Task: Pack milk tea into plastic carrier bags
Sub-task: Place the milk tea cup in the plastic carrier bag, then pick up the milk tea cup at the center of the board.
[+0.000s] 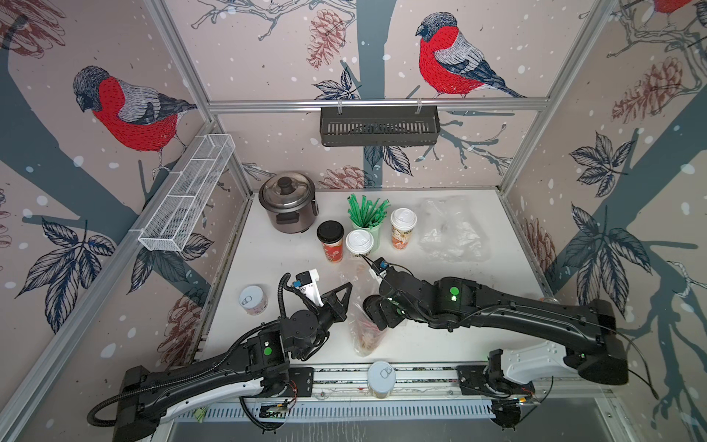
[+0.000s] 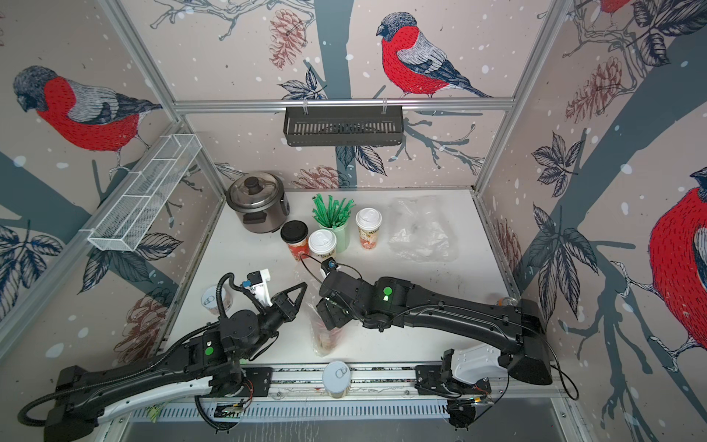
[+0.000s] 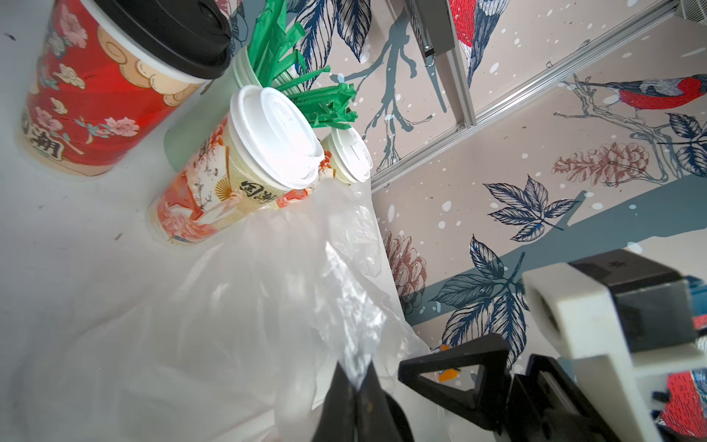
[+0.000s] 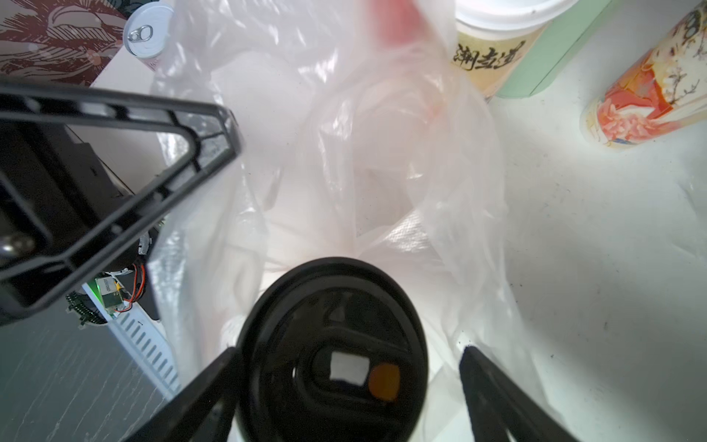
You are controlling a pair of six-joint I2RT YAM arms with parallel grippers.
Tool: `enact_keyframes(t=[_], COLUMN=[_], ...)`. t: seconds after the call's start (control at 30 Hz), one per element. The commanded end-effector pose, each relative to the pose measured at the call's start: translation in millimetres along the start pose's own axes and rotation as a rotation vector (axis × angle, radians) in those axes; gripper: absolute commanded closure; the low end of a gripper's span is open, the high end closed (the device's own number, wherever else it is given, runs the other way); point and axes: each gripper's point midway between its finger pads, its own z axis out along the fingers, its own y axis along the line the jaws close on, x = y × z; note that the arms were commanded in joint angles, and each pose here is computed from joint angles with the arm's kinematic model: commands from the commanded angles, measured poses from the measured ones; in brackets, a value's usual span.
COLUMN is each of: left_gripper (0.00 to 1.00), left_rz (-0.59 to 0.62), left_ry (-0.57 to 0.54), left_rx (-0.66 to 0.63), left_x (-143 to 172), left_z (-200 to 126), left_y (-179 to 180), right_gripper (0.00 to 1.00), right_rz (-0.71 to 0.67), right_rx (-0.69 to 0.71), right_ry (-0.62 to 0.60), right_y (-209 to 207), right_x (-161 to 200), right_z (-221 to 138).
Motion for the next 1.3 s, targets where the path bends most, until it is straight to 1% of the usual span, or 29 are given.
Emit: enact_keyframes(t=[0.0,0.03,0.1,0.2,0.3,0.4,0.43,0.53,0.67,0.9,0.97,1.0,1.1,1.17,1.27], left_gripper=[1.0,1.0,1.0,1.0,1.0,1.0,1.0,1.0,1.0,1.0,1.0,1.0,1.0,1.0,1.0], left_rz=[0.007,0.01,0.018,0.023,0.028,0.035,0.034,0.032,0.025,0.04,0.038,0.038,0.046,0.056,0.064], left_ry=[-0.021,-0.021,-0.017,-0.012,-0.007,-0.007,-0.008,-0.012,0.004,0.004,-0.008,-0.013,-0.019,-0.019,-0.02], left_rx=[-0.033,-0.036,-0.047,-0.057,-0.069,-0.084,-0.085,-0.084,-0.1,-0.158,-0.157,-0.156,-0.157,-0.166,-0.183], left_x=[-3,-4,-3,-2,-2,-3,-4,-4,0,-3,-6,-7,-7,-6,-4], left_z=[-2,-2,-3,-5,-7,-11,-12,-15,-17,-26,-29,-29,-30,-30,-31], left_y=[8,9,12,16,20,25,27,30,38,54,55,55,59,63,69], right_gripper=[0.09,0.08,0.04,0.04,0.04,0.04,0.04,0.04,0.05,0.06,0.07,0.08,0.1,0.1,0.1], right_rz=[-0.026,-0.027,-0.029,-0.031,-0.009,0.019,0.03,0.061,0.064,0.049,0.045,0.043,0.033,0.033,0.061], right_rx=[-0.034,-0.043,-0.052,-0.052,-0.058,-0.062,-0.066,-0.052,-0.085,-0.141,-0.176,-0.177,-0.184,-0.158,-0.119], right_ry=[-0.038,-0.048,-0.061,-0.087,-0.145,-0.19,-0.216,-0.237,-0.228,-0.14,-0.137,-0.102,-0.07,-0.069,-0.092], right_y=[6,8,10,8,2,-9,-15,-32,-35,-28,-23,-21,-19,-24,-42], right_x=[-11,-13,-18,-27,-41,-53,-58,-65,-65,-51,-51,-46,-42,-44,-53], right_z=[-6,-8,-10,-16,-29,-38,-47,-54,-52,-25,-24,-12,-4,-2,-4])
